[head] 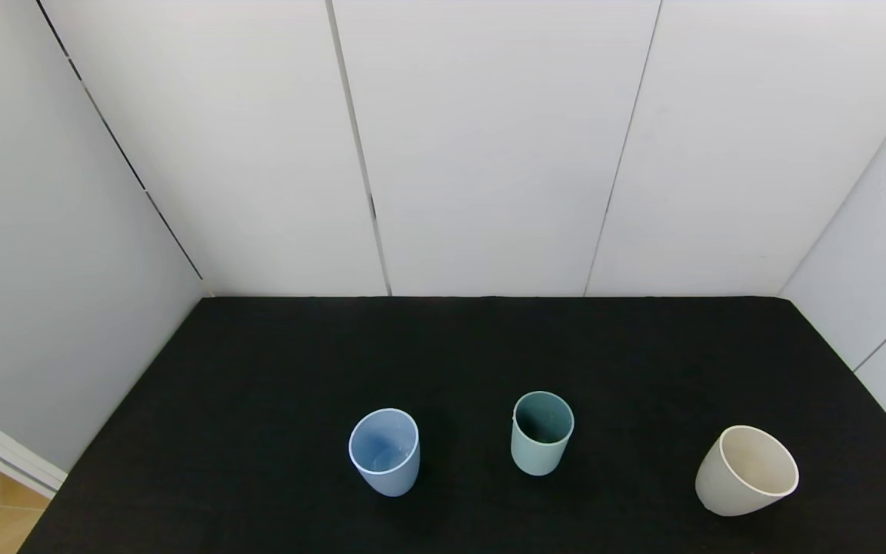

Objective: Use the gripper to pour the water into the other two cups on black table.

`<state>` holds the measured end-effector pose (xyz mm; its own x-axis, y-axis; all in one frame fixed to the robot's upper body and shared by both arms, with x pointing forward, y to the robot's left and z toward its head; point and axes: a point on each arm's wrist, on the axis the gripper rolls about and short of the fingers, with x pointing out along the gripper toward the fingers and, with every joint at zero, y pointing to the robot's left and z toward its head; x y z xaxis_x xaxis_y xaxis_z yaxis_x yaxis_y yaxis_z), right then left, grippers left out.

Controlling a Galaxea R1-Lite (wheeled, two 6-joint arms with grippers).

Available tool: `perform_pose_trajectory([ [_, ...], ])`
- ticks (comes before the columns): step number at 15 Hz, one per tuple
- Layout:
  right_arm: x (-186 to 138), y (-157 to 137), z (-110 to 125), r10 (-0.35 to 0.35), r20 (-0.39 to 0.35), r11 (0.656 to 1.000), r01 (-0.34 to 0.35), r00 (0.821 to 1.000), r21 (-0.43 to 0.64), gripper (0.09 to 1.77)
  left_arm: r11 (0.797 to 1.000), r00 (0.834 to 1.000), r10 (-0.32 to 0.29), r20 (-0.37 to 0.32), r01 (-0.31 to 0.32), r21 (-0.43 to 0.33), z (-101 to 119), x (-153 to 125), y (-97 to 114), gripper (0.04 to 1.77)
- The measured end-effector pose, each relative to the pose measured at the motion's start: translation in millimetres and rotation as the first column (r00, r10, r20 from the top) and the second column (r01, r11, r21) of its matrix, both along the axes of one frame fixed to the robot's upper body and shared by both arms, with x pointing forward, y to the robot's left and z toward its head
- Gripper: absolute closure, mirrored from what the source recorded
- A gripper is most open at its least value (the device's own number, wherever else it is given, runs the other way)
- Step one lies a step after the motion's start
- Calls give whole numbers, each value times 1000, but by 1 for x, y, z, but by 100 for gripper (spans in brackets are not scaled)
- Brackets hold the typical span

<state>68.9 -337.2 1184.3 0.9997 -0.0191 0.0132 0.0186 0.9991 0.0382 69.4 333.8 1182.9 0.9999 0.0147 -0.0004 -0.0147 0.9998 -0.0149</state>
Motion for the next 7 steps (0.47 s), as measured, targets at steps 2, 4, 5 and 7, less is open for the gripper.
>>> perform_pose_trajectory([
  [2,0,0,-1,2,-2,1000,-2,1000,2,16,1000,1000,0,0,0,0,0,0,0,9],
  [4,0,0,-1,2,-2,1000,-2,1000,2,16,1000,1000,0,0,0,0,0,0,0,9],
  [5,0,0,-1,2,-3,1000,-2,1000,2,16,1000,1000,0,0,0,0,0,0,0,9],
  [7,0,0,-1,2,-3,1000,-2,1000,2,16,1000,1000,0,0,0,0,0,0,0,9],
])
